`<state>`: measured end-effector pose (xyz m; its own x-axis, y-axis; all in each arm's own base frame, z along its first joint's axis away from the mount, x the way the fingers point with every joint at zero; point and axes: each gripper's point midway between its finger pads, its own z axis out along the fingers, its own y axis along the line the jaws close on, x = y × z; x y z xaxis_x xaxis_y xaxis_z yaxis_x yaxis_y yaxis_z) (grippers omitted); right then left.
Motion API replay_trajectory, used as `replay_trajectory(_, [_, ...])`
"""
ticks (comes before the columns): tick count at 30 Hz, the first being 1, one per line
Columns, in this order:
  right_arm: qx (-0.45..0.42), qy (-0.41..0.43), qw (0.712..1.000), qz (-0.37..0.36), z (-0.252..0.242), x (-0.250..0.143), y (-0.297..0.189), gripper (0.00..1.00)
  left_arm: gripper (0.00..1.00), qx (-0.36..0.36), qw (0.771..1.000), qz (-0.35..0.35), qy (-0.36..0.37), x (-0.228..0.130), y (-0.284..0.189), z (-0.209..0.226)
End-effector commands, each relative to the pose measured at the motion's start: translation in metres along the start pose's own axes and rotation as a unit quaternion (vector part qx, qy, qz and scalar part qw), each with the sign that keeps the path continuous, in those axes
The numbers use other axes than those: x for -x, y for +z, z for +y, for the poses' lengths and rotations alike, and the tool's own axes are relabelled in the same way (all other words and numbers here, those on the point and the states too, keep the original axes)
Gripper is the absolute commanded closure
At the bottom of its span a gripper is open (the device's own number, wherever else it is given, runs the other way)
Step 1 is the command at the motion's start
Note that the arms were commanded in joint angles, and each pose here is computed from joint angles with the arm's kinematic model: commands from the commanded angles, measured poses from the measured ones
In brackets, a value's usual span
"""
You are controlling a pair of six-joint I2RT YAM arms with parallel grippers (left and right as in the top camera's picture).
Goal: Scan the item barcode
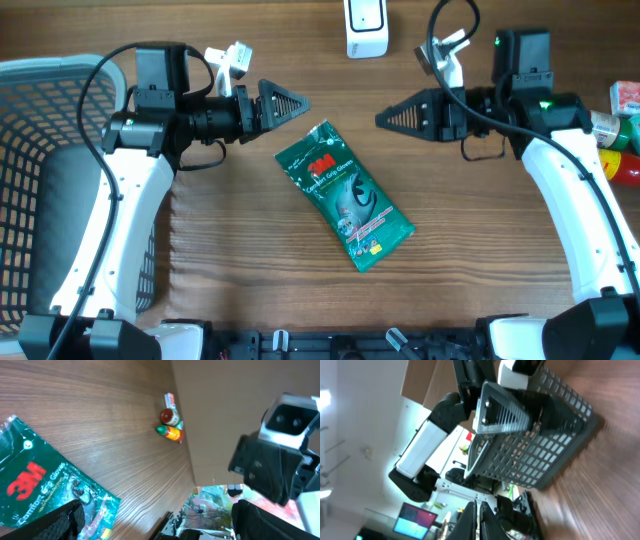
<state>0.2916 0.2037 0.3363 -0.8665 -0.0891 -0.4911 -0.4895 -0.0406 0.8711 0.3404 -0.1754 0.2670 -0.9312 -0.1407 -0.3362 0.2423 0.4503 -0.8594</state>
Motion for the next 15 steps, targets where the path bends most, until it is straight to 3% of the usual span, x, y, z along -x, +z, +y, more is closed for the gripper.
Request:
replay_trajectory(1, [0.027, 0.005, 1.000, 0.008, 0.024, 0.000, -0.001, 0.95, 0.03, -0.025, 1.000, 0.010, 0.009, -0.003, 0.000, -0.006])
replay_trajectory(2, [-0.004, -0.007, 1.000, -0.002, 0.013, 0.003, -0.001, 0.93, 0.02, -0.013, 1.000, 0.003, 0.009, 0.000, -0.001, -0.002])
replay_trajectory(4, [-0.155, 0.036, 0.987, -0.035, -0.041, 0.003, -0.009, 0.64, 0.00, 0.024, 1.000, -0.016, 0.006, 0.007, -0.003, 0.012])
replay_trajectory(5, [-0.364, 0.082, 0.927, -0.043, -0.106, -0.013, -0.042, 0.09, 0.00, 0.049, 0.998, -0.027, -0.002, 0.011, -0.007, 0.023])
replay_trajectory(6, [-0.517, 0.117, 0.847, -0.031, -0.142, -0.036, -0.080, 0.00, 0.00, 0.077, 0.996, -0.037, -0.015, 0.013, -0.011, 0.034])
replay_trajectory(7, [-0.585, 0.126, 0.801, -0.005, -0.151, -0.054, -0.094, 0.00, 0.00, 0.117, 0.991, -0.051, -0.042, 0.015, -0.016, 0.050])
replay_trajectory(8, [-0.578, 0.117, 0.808, 0.018, -0.148, -0.060, -0.079, 0.00, 0.00, 0.225, 0.965, -0.087, -0.107, 0.016, -0.031, 0.089])
replay_trajectory(10, [-0.550, 0.106, 0.827, 0.045, -0.143, -0.067, -0.051, 0.00, 0.00, 0.317, 0.927, -0.115, -0.166, 0.009, -0.049, 0.120])
replay_trajectory(12, [-0.572, 0.087, 0.812, 0.078, -0.148, -0.082, -0.040, 0.00, 0.00, 0.336, 0.918, -0.106, -0.182, -0.001, -0.052, 0.125])
replay_trajectory(15, [-0.647, 0.004, 0.750, 0.142, -0.180, -0.119, -0.025, 0.00, 0.00, 0.375, 0.892, -0.134, -0.215, -0.001, -0.066, 0.138])
